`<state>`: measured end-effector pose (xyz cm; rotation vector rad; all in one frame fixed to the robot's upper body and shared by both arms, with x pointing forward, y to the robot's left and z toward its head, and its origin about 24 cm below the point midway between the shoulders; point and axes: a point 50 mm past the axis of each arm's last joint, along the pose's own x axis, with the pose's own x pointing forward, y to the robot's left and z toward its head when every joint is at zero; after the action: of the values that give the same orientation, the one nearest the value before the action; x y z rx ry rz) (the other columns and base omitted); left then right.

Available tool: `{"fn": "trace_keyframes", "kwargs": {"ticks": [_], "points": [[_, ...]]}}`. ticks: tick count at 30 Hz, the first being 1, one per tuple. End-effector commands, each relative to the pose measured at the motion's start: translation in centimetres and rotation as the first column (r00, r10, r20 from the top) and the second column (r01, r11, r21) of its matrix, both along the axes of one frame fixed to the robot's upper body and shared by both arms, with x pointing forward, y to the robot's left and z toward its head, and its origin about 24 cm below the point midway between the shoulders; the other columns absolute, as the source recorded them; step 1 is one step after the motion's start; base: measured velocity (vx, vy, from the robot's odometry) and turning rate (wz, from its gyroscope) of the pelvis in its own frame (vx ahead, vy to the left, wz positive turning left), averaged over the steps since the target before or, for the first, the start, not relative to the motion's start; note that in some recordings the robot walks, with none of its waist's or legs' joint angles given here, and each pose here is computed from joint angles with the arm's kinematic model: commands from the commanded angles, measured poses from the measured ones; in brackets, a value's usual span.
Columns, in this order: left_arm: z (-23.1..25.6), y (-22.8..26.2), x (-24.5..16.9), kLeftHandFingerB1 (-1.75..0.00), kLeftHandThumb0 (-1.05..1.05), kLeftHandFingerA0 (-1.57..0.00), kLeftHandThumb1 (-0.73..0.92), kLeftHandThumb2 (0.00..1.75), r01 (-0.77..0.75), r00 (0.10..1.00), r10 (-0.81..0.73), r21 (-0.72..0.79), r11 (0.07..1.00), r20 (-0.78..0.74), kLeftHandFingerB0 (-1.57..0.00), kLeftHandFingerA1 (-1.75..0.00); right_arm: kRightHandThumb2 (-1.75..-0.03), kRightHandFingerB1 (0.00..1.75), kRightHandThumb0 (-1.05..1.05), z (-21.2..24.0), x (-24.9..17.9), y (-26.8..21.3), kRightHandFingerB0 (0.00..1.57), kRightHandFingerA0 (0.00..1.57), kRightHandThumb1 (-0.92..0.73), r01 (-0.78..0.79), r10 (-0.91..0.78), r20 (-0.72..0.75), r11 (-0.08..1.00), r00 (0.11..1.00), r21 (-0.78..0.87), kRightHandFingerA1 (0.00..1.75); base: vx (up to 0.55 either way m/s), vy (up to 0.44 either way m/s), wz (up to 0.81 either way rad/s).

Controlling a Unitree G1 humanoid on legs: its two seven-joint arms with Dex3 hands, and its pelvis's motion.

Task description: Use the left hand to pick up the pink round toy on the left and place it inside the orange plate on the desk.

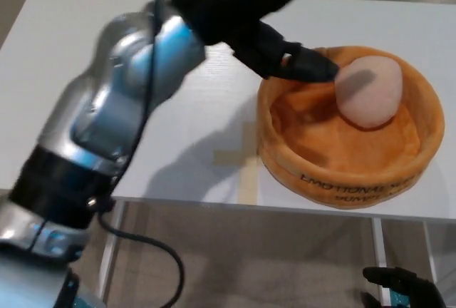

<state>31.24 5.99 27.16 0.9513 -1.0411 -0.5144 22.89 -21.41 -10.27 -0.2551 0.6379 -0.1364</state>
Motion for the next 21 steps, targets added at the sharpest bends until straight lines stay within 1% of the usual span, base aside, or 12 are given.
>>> {"fn": "trace_keyframes", "kwargs": {"ticks": [1, 5, 9, 10, 12, 13, 16, 17, 18, 19, 20, 21], "points": [[3.6, 7.8, -9.7, -0.39, -0.44, -0.52, 0.56, 0.57, 0.315, 0.947, -0.321, -0.218, 0.924, 0.008, -0.50, -0.41, -0.57, 0.53, -0.32, -0.3, -0.6, -0.4, 0.60, 0.68, -0.60, 0.006, -0.006, -0.031, 1.000, 1.000, -0.002, 0.70, 0.00, 0.000, 0.00], [1.5, 10.4, -12.5, -0.40, -0.57, -0.69, 0.60, 0.59, 0.366, 0.913, -0.403, -0.303, 0.880, -0.066, -0.63, -0.45, -0.57, 0.52, -0.32, -0.4, -0.7, -0.6, 0.60, 0.68, -0.60, -0.003, 0.003, -0.033, 1.000, 0.999, -0.015, 0.70, 0.00, 0.000, 0.00], [-1.3, 11.9, -13.5, -0.45, -0.46, -0.65, 0.63, 0.59, 0.366, 0.840, -0.488, -0.416, 0.833, -0.237, -0.58, -0.54, -0.58, 0.52, -0.31, -0.3, -0.7, -0.7, 0.60, 0.67, -0.60, -0.001, 0.001, -0.031, 1.000, 1.000, -0.014, 0.71, 0.00, 0.000, 0.00], [-3.0, 12.5, -13.8, -0.59, -0.45, -0.62, 0.49, 0.91, 0.348, 0.794, -0.527, -0.483, 0.803, -0.303, -0.48, -0.68, -0.57, 0.51, -0.31, -0.3, -0.6, -0.8, 0.60, 0.68, -0.60, -0.001, 0.000, -0.034, 1.000, 0.999, -0.017, 0.69, 0.00, 0.000, 0.00], [-3.8, 12.8, -14.0, -0.59, -0.45, -0.62, 0.49, 0.91, 0.335, 0.781, -0.536, -0.509, 0.793, -0.320, -0.48, -0.68, -0.57, 0.51, -0.31, -0.3, -0.6, -0.9, 0.60, 0.68, -0.60, -0.001, 0.000, -0.036, 1.000, 0.999, -0.021, 0.69, 0.00, 0.000, 0.00], [-4.8, 12.9, -14.0, -0.45, -0.39, -0.68, 0.64, 0.58, 0.319, 0.761, -0.544, -0.527, 0.788, -0.352, -0.55, -0.54, -0.57, 0.52, -0.32, -0.2, -0.5, -1.0, 0.59, 0.69, -0.60, -0.004, 0.003, -0.037, 1.000, 0.999, -0.025, 0.69, 0.00, 0.000, 0.00], [-6.1, 13.0, -14.1, -0.45, -0.39, -0.68, 0.64, 0.58, 0.297, 0.729, -0.558, -0.550, 0.780, -0.397, -0.55, -0.54, -0.57, 0.52, -0.32, -0.2, -0.5, -1.1, 0.59, 0.69, -0.60, -0.008, 0.006, -0.037, 1.000, 0.999, -0.030, 0.69, 0.00, 0.000, 0.00], [-8.7, 13.4, -14.0, -0.42, -0.41, -0.65, 0.65, 0.59, 0.209, 0.680, -0.525, -0.551, 0.808, -0.512, -0.53, -0.52, -0.57, 0.51, -0.33, -0.1, -0.4, -1.2, 0.59, 0.68, -0.60, -0.003, 0.002, -0.035, 1.000, 0.999, -0.025, 0.73, 0.00, 0.000, 0.00], [-10.4, 13.4, -13.9, -0.55, -0.41, -0.60, 0.50, 0.92, 0.157, 0.635, -0.502, -0.538, 0.828, -0.587, -0.40, -0.66, -0.57, 0.51, -0.31, -0.2, -0.5, -1.2, 0.60, 0.68, -0.59, -0.002, 0.001, -0.036, 1.000, 0.999, -0.024, 0.71, 0.00, 0.000, 0.00], [-11.6, 13.5, -14.0, -0.55, -0.41, -0.60, 0.50, 0.92, 0.126, 0.602, -0.486, -0.526, 0.841, -0.634, -0.40, -0.66, -0.57, 0.51, -0.31, -0.2, -0.5, -1.1, 0.60, 0.68, -0.59, -0.001, 0.000, -0.037, 1.000, 0.999, -0.024, 0.71, 0.00, 0.000, 0.00], [-13.6, 13.2, -14.1, -0.41, -0.39, -0.63, 0.64, 0.58, 0.074, 0.518, -0.490, -0.534, 0.842, -0.701, -0.54, -0.47, -0.57, 0.52, -0.31, -0.3, -0.6, -1.1, 0.59, 0.67, -0.60, -0.005, 0.004, -0.041, 1.000, 0.999, -0.024, 0.70, 0.00, 0.000, 0.00], [-13.6, 13.2, -14.1, -0.41, -0.39, -0.63, 0.64, 0.58, 0.074, 0.518, -0.490, -0.534, 0.842, -0.701, -0.54, -0.47, -0.57, 0.52, -0.31, -0.3, -0.6, -1.1, 0.59, 0.67, -0.60, -0.005, 0.004, -0.041, 1.000, 0.999, -0.024, 0.70, 0.00, 0.000, 0.00]]}}
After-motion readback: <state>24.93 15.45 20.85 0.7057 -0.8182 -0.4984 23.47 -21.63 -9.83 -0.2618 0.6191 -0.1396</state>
